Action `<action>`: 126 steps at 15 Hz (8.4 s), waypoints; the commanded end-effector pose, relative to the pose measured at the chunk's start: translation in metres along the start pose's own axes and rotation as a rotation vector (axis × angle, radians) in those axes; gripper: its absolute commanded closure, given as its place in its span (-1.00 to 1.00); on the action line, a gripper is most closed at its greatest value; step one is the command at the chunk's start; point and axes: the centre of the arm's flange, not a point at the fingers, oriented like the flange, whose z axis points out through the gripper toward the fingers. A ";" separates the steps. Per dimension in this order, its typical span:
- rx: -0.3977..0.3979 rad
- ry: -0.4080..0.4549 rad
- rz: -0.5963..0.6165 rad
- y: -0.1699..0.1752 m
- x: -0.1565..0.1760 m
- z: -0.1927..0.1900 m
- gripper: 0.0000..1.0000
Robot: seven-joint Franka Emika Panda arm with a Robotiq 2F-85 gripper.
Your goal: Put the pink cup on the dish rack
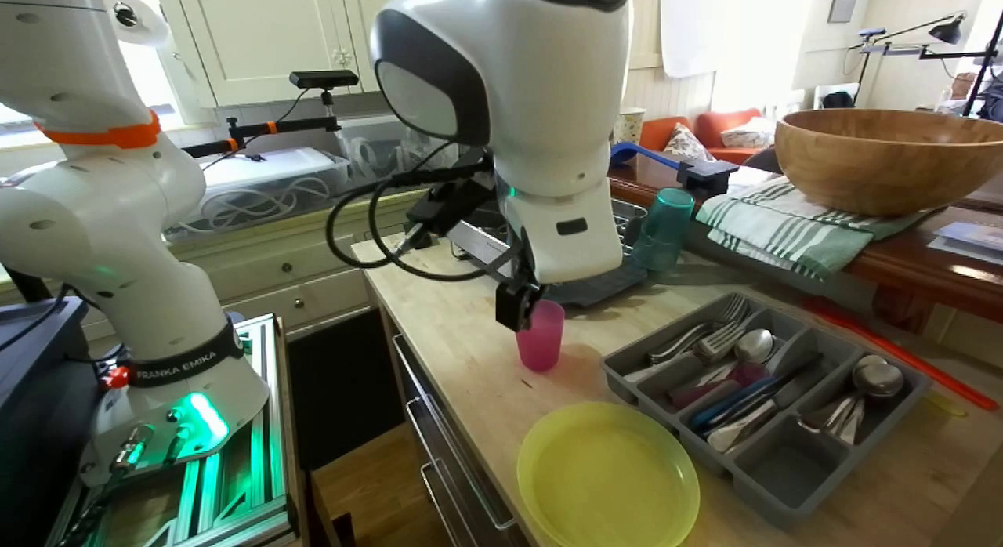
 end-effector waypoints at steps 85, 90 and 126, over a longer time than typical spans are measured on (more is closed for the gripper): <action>-0.479 -0.218 -0.132 -0.109 -0.006 0.112 0.19; -0.456 -0.124 -0.173 -0.111 -0.028 0.098 0.19; -0.317 0.715 -0.545 -0.173 -0.109 0.119 0.19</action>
